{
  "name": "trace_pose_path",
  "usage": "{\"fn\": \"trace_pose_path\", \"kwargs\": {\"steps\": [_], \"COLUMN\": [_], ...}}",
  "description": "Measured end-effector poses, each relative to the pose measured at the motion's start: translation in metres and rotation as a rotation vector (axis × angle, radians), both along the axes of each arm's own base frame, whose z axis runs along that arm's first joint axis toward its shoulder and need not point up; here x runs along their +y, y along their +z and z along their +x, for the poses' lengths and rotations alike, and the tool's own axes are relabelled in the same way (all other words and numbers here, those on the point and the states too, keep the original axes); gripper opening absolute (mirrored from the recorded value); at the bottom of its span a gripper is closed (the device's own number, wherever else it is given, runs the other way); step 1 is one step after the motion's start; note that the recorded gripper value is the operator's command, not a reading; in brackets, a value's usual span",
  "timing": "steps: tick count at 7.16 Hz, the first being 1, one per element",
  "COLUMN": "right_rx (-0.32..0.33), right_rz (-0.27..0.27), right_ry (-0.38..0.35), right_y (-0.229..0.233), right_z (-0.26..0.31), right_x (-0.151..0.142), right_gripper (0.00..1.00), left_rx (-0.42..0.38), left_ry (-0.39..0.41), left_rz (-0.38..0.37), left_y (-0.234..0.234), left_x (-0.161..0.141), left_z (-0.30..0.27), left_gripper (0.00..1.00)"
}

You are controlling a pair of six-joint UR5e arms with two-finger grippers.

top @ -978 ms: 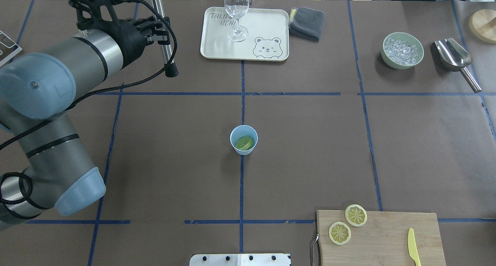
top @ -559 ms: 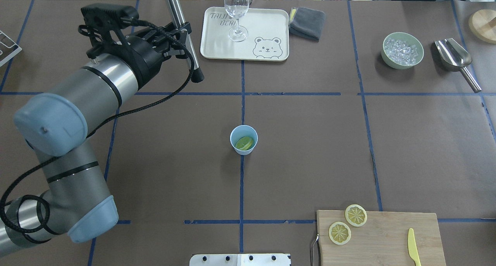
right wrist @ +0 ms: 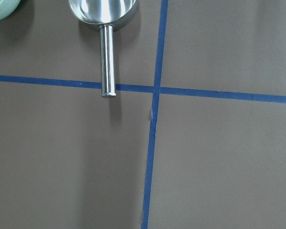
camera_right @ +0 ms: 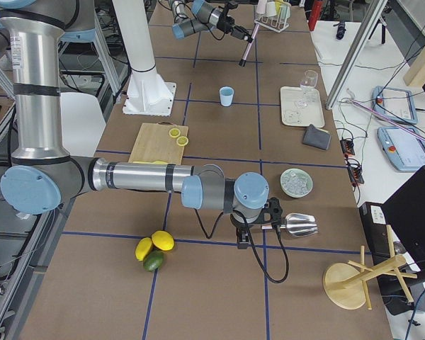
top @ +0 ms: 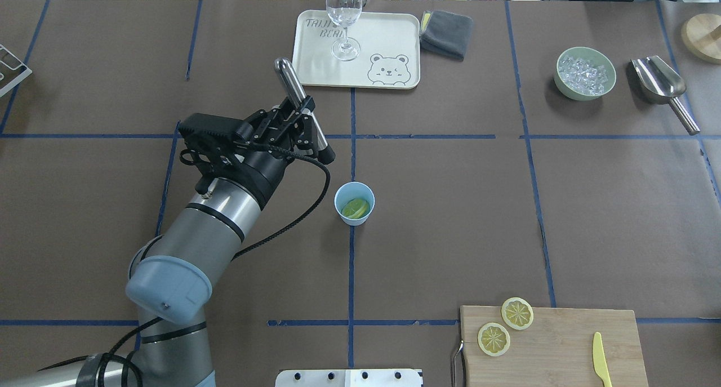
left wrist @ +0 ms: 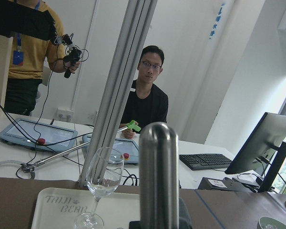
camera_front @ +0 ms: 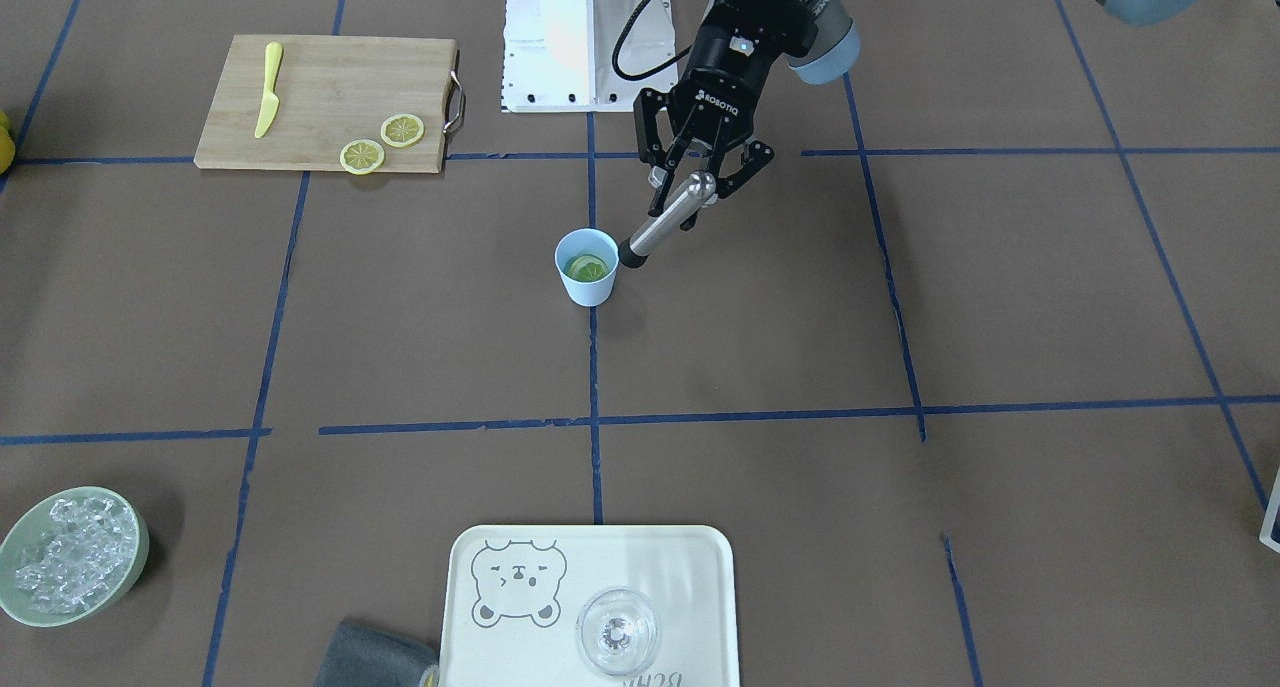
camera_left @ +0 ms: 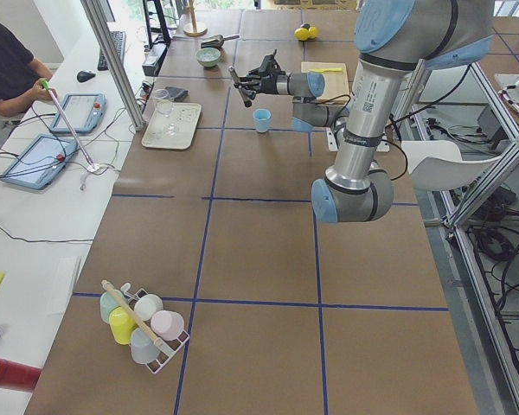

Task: Squeeze lemon into cup
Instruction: 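Lower the metal rod into the blue cup and press the lemon with the left gripper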

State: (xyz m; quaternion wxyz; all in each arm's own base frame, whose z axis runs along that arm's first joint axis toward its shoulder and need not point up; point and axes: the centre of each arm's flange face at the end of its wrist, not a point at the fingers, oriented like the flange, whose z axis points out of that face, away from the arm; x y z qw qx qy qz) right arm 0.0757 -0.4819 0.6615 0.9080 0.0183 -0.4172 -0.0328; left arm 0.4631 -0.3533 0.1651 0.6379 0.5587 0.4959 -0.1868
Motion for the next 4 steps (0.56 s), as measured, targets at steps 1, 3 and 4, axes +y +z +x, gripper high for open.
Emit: {"fn": "trace_pose_path", "kwargs": {"steps": [1,3,4], "right_rx": [0.0,0.001,0.001], "right_rz": [0.003,0.012,0.019], "right_ry": [0.0,0.0,0.001], "right_y": [-0.001,-0.006,-0.009], "right_z": [0.0,0.0,0.001], "right_x": [0.0,-0.004,-0.006], "right_gripper": [1.0,1.0,1.0], "left_rx": [-0.017,-0.073,-0.097], "left_ry": [0.0,-0.023,-0.024], "left_rz": [0.025,0.038,0.041], "left_y": [-0.016,-0.02,-0.019], "left_x": [0.011,0.018,0.021], "left_z": [0.011,0.032,0.041], "left_gripper": [0.0,0.0,0.0]}}
